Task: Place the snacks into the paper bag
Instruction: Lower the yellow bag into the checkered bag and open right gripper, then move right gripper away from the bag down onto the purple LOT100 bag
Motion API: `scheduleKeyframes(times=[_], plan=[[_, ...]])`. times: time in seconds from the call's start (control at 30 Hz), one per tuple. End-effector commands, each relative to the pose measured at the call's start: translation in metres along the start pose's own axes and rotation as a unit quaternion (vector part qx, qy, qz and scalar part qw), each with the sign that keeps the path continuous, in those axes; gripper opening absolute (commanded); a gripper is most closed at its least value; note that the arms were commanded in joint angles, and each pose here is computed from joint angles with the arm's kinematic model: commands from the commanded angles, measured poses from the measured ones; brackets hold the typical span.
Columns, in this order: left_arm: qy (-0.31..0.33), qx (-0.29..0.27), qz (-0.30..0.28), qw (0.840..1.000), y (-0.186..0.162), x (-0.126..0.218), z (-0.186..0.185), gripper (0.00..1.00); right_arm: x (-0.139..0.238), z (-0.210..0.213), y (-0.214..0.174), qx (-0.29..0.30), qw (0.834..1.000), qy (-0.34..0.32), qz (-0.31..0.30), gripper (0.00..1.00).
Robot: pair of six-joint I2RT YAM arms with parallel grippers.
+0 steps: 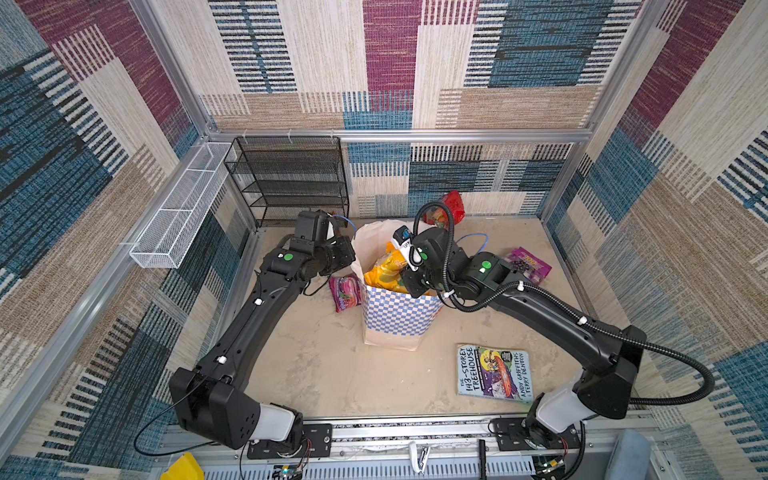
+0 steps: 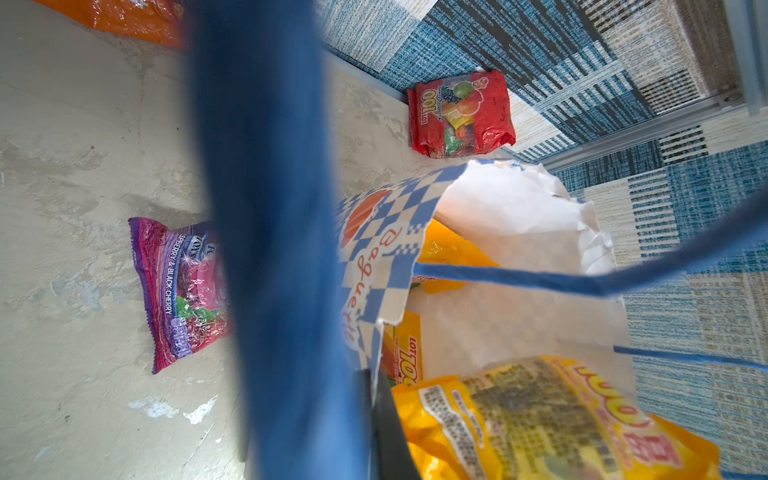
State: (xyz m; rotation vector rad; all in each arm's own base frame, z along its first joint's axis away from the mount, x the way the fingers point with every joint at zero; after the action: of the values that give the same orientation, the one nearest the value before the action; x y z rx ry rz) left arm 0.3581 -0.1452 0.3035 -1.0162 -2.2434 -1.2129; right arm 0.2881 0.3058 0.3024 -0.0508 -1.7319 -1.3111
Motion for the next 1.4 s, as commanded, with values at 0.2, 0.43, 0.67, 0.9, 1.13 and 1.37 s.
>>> scheduleKeyframes(times=[0.2,0.43,0.67,0.9,1.13,1.37], plan=[[-0.009,-0.013,-0.026,1.0,0.01,0.003,-0.005,0.0,-0.015,-0.005,0.002,0.001,1.0,-0.028,0.013,0.4],[-0.007,-0.013,-0.027,1.0,0.01,0.004,-0.005,0.0,0.021,-0.018,0.038,-0.025,0.995,-0.062,-0.071,0.7],[-0.006,-0.013,-0.028,1.0,0.011,0.005,-0.004,0.0,0.059,-0.028,0.064,-0.052,0.984,-0.08,-0.147,0.88],[-0.005,-0.01,-0.022,1.0,0.009,0.002,-0.004,0.0,0.11,-0.074,0.075,-0.147,0.95,-0.154,-0.227,1.0],[-0.008,-0.009,-0.021,1.0,0.009,0.002,-0.005,0.0,0.154,-0.142,0.057,-0.254,0.909,-0.165,-0.287,1.0],[-0.009,-0.008,-0.02,1.0,0.008,0.001,-0.005,0.0,0.194,-0.185,0.025,-0.313,0.861,-0.217,-0.337,1.0]])
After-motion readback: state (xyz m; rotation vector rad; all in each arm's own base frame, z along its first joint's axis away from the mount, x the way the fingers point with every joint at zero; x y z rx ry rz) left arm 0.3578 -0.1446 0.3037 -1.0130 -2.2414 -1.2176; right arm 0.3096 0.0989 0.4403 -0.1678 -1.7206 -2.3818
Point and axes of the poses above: each gripper's point midway between its finger pads, its own x axis back along the fingers, its own z axis along the line the jaws close on, y = z × x, the point moved 3 cm from there along x, back along the fingers, and after that the axes turned 1 degree about -x, right-handed, at the moved point
